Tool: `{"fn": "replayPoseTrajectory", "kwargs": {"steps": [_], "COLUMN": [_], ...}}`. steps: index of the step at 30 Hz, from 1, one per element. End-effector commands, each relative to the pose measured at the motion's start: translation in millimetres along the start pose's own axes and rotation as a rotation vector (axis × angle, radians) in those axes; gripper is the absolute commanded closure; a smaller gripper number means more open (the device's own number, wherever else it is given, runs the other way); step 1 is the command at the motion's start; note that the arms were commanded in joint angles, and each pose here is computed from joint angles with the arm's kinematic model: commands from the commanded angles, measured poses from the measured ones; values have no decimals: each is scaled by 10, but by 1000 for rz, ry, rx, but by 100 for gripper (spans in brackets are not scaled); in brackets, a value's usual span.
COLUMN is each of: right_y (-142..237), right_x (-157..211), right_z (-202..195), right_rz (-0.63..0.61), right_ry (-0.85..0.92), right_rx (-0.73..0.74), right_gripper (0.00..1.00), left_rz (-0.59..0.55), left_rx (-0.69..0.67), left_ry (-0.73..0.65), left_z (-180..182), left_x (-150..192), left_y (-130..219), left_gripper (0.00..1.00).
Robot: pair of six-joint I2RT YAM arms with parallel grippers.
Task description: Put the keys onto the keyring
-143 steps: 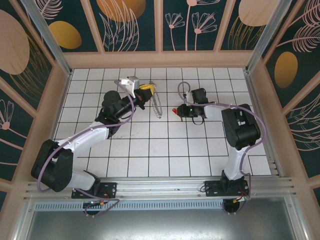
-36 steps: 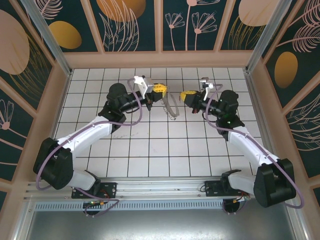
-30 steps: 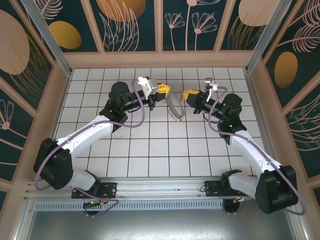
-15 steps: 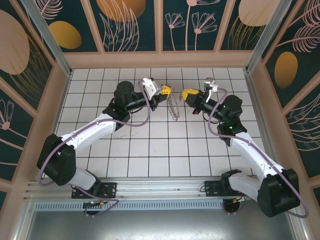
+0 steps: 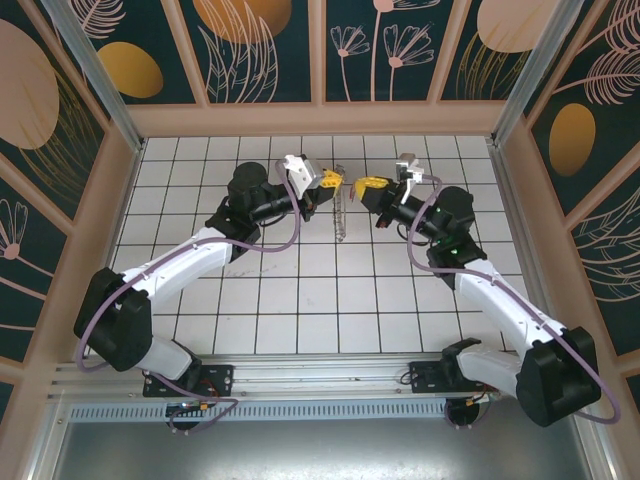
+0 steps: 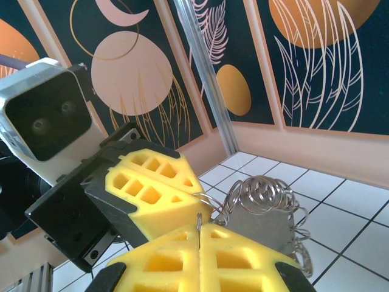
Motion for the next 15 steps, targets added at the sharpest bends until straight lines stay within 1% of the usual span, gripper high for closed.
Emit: {"fn": "replayPoseTrajectory", "kwargs": {"steps": [1,15], "right_y": [-61,-162], "right_x": [-131,-158], "right_z": [80,116], "right_rz": [-34,-24], "right_ry": [52,66], "right_rx": [-24,-45], "right_gripper": [100,100], "left_rz": [-55,-57], "left_rx": [-2,7], "left_ry": [-17,-13], "left_z": [-9,-13], "left_x": [-123,-108], "left_y": [7,-9], "left_gripper": [100,100]}}
Point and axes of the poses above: each hand's point on the last joint's axis, 136 mm out from that joint toward the fingers, its own y axis back along the fingers, its own z axis along the line the jaws close on, x = y × z, the point moved 9 cm from there along y, back along the fingers, and after that the axes turned 7 degrees about -y, right-handed, at the moved point
